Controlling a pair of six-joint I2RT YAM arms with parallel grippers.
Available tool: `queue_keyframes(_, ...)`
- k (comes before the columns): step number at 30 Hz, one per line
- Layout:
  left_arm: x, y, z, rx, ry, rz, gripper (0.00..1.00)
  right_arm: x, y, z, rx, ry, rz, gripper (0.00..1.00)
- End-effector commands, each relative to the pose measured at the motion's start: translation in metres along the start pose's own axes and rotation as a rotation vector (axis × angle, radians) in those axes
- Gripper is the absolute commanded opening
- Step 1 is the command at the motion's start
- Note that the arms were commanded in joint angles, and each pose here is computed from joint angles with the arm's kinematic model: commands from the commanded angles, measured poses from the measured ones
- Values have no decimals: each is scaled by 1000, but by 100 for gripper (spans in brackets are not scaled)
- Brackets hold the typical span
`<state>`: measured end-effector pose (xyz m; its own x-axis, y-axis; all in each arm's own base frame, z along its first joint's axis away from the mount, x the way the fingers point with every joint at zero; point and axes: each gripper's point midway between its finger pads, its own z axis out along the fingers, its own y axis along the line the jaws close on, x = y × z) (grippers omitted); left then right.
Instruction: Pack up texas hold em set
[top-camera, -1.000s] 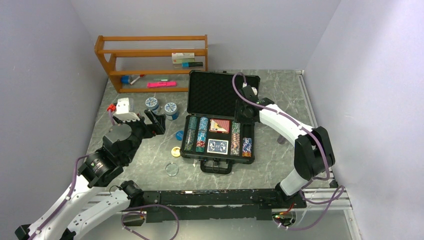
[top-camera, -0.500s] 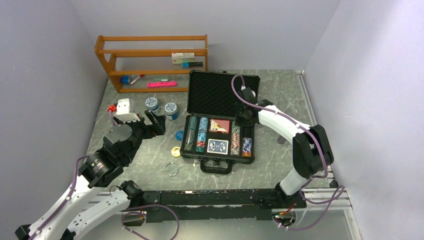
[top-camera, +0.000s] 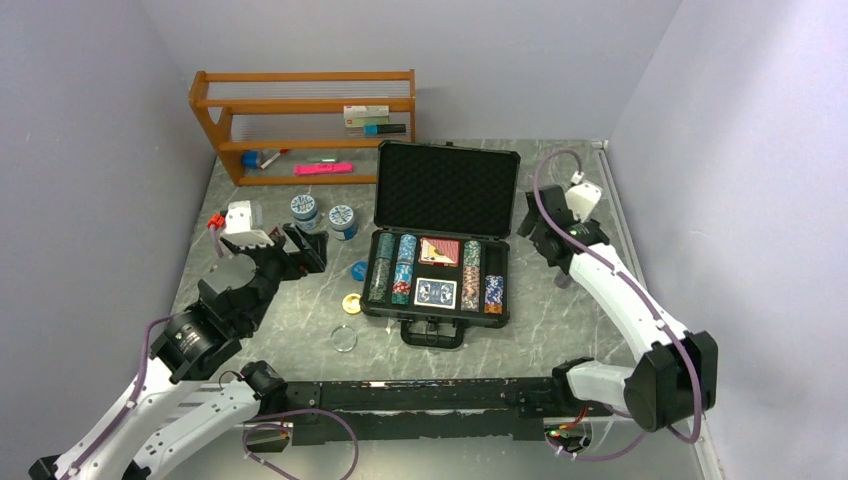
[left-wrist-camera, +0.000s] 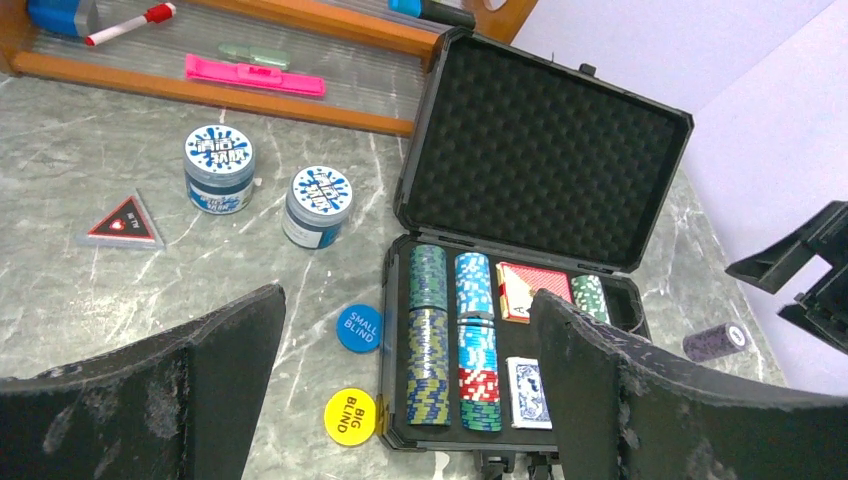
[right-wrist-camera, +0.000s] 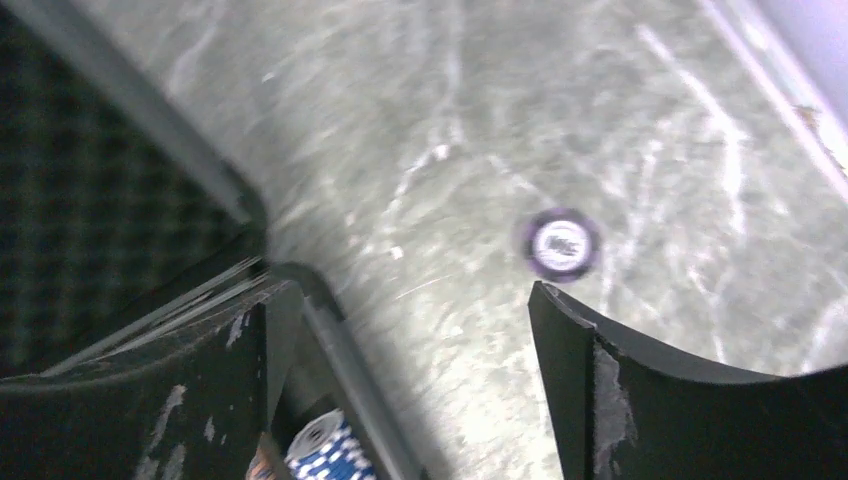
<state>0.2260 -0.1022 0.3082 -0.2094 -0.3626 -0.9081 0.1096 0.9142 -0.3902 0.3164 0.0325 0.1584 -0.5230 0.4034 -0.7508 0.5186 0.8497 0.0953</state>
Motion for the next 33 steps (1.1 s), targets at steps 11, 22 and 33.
queue_keyframes(11,-2,-8,-3,39,9,-9,97,17,-74,29,292,-67,107,91)
queue_keyframes(22,6,-9,2,35,38,7,97,43,-83,66,291,-15,82,77)
queue_keyframes(33,10,-4,4,10,43,5,97,39,-77,79,246,-16,69,46)
